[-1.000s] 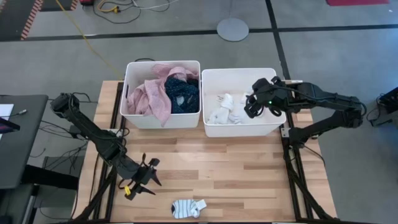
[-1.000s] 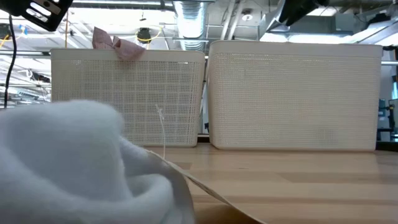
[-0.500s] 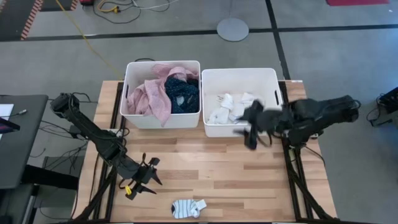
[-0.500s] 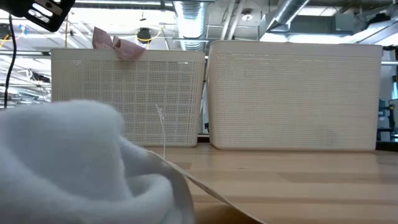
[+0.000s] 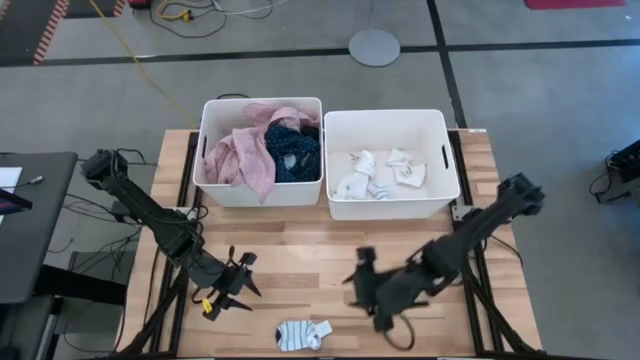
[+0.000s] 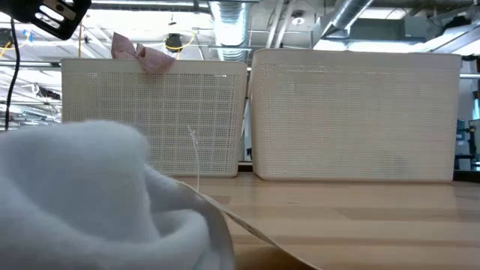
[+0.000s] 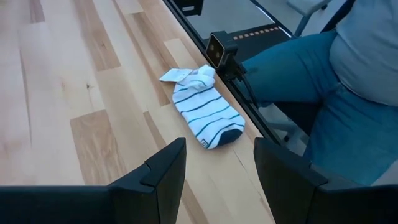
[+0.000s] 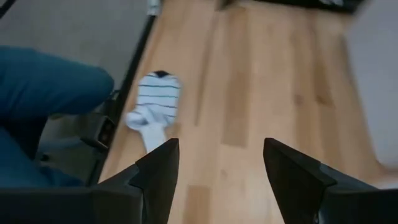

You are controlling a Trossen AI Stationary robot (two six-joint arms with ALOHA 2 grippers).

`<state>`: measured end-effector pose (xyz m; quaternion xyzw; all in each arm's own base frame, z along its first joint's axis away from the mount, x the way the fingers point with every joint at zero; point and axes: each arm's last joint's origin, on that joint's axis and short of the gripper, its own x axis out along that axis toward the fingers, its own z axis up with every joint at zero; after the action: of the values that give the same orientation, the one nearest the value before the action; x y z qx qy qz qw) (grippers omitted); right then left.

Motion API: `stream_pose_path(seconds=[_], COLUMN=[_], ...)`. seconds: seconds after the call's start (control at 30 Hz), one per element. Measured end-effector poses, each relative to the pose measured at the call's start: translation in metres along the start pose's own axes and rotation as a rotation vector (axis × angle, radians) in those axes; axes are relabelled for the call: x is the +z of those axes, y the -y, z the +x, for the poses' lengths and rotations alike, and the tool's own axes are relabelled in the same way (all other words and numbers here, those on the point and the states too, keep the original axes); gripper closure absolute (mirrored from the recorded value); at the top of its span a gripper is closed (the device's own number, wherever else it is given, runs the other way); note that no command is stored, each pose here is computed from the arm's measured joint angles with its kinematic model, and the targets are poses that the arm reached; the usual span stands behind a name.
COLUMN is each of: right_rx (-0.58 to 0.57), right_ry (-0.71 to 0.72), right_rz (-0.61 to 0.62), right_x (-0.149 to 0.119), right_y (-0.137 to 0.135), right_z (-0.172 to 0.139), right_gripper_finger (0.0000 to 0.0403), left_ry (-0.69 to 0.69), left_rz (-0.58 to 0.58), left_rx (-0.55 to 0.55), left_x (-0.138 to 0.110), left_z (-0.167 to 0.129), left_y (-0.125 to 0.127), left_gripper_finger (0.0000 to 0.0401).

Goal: Sort clothes
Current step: Put the blue sock into the right white laundry organizer

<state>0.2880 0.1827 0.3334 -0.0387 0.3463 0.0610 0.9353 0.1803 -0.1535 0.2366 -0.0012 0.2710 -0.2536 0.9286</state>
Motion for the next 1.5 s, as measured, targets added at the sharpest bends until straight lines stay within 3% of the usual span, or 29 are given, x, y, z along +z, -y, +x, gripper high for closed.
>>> stream_pose_path(seconds=[0.17,0.53,0.9,1.23,1.37,1.5], right_rx=[0.075,0.245,0.379,0.409,0.42,0.417], right_ry=[0.051,0.082,0.06,0.037,0.023,0.008], right_rz=[-0.088,-0.076,-0.06,-0.149,-0.169,-0.184], right_x=[-0.002,-0.021,-0.047,-0.07,-0.077,-0.08], right_y=[-0.029,-0.057,-0.051,-0.045,-0.046,-0.046], right_z=[0.046,0.131,0.198,0.234,0.241,0.243], right_gripper_finger=[0.0154,0.0154,0.0154,0.0155,0.018,0.025], left_ry=[0.006,0.008,0.005,0.018,0.026,0.031], left_rz=[-0.003,-0.066,-0.102,-0.137,-0.146,-0.161], left_rx=[0.024,0.028,0.043,0.08,0.106,0.119], left_x=[0.0,0.0,0.0,0.0,0.0,0.0], left_z=[0.0,0.0,0.0,0.0,0.0,0.0], left_y=[-0.001,-0.001,-0.001,-0.003,-0.003,-0.004], left_gripper_finger=[0.0216,0.0216,0.0216,0.0216,0.0216,0.0216])
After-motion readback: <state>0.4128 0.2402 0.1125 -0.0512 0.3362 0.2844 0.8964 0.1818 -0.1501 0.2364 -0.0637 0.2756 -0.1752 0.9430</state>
